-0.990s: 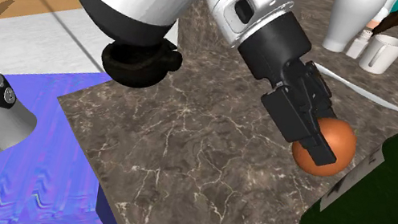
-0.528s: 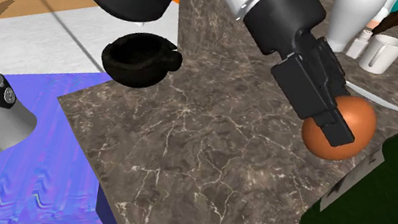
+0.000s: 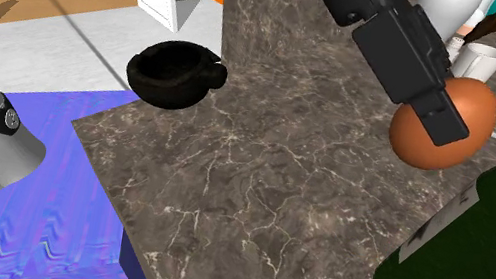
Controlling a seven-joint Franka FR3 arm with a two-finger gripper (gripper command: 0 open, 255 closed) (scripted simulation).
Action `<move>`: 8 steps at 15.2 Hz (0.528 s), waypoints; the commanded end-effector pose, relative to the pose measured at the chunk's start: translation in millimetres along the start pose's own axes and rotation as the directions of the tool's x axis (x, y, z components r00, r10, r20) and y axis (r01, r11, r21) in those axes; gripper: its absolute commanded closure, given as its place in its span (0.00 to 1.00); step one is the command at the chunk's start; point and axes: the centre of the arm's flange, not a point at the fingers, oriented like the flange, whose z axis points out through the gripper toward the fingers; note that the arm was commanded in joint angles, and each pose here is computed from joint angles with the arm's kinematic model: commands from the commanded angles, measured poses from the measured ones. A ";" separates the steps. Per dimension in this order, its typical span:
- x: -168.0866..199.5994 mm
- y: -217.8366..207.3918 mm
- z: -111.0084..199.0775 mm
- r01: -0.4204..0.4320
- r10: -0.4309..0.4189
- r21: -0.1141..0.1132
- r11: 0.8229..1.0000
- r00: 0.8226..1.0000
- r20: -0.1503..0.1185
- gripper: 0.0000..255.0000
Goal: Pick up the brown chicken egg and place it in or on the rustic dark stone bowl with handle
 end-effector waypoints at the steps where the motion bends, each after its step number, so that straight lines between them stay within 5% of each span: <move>1: -10.0 -1.6 -18.7 0.000 0.000 0.000 1.000 1.000 0.000 1.00; 8: -58.9 -11.5 -96.5 0.000 0.000 0.000 1.000 1.000 0.000 1.00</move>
